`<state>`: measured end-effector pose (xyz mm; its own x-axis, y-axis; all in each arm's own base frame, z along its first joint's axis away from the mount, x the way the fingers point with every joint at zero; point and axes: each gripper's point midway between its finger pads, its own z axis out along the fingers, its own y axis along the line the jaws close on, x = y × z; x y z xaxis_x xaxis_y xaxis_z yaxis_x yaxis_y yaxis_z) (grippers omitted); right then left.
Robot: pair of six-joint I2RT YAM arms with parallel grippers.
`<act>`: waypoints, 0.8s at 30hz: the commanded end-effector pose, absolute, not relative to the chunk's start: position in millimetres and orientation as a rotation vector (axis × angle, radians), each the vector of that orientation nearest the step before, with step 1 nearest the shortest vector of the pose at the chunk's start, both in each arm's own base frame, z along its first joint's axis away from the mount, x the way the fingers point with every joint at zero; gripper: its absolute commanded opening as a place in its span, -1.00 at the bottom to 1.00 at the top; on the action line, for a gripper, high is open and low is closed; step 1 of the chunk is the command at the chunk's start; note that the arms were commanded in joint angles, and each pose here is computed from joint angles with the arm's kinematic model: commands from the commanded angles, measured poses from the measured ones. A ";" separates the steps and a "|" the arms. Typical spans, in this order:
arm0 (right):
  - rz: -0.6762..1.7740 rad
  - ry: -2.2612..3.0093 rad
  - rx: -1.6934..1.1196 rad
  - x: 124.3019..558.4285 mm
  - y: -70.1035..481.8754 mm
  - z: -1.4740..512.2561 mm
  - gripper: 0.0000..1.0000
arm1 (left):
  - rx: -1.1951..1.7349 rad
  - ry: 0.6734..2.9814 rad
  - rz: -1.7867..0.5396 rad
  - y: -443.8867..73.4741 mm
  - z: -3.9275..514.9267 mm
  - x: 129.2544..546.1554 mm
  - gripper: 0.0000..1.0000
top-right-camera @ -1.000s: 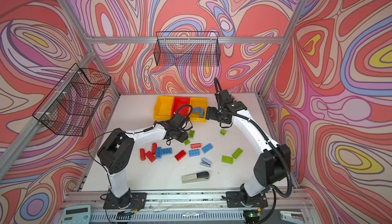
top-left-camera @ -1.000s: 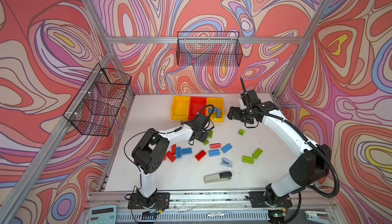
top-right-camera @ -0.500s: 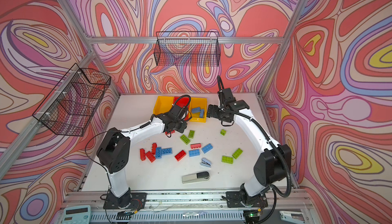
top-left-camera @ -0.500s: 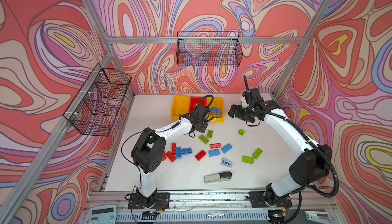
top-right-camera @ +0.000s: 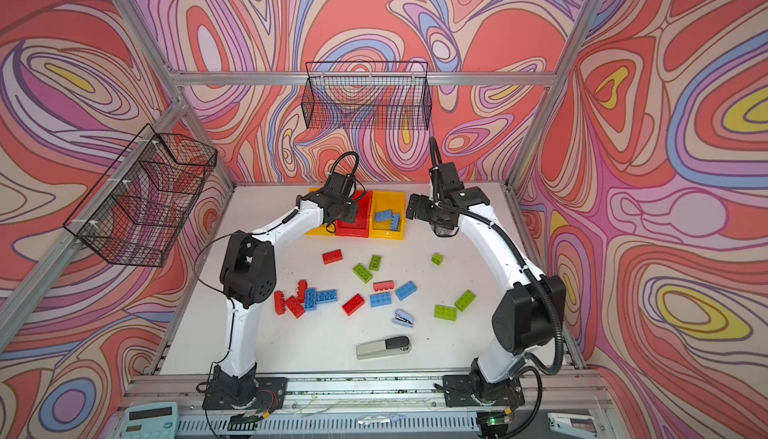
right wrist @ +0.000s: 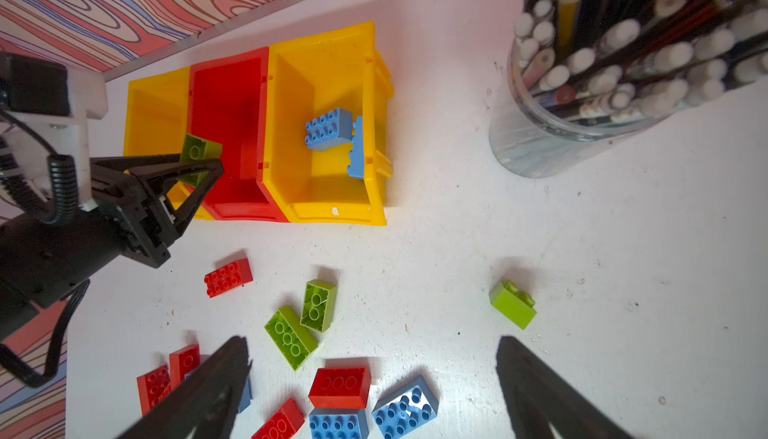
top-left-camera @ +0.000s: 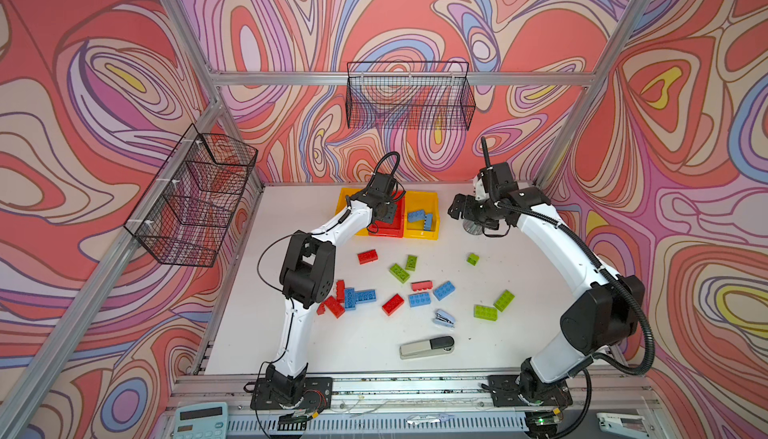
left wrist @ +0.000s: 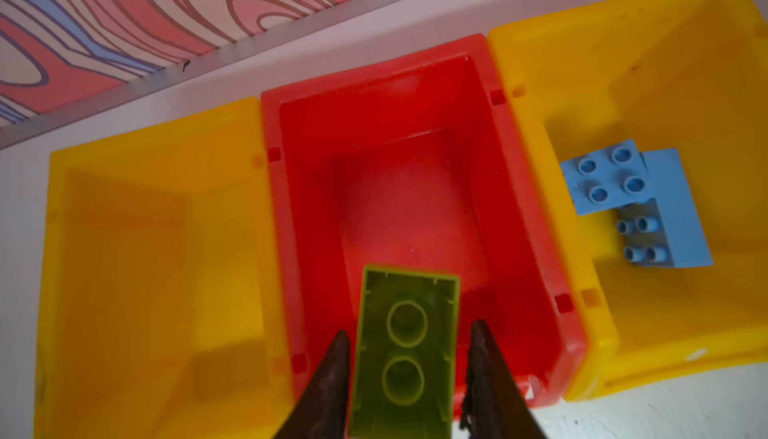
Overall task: Sort the legos into containers by color
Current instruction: 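Carry the lime-green brick with the left gripper and drop it into the red bin, then move the left gripper to another lime-green brick and close on it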
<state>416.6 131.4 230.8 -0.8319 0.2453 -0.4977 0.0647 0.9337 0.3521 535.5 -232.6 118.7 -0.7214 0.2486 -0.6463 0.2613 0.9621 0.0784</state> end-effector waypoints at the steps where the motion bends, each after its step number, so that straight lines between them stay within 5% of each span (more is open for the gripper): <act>1: 0.437 2.527 0.217 419.5 128.4 237.6 0.96 | 0.364 2.419 -0.011 -234.2 119.2 541.8 0.31; 12: 0.436 2.537 0.193 414.9 127.7 238.4 0.96 | 0.232 2.427 -0.188 -229.6 144.0 492.8 0.74; 24: 0.469 2.542 0.116 411.9 134.5 229.2 0.96 | 0.164 2.534 -0.106 -235.6 134.4 365.4 0.77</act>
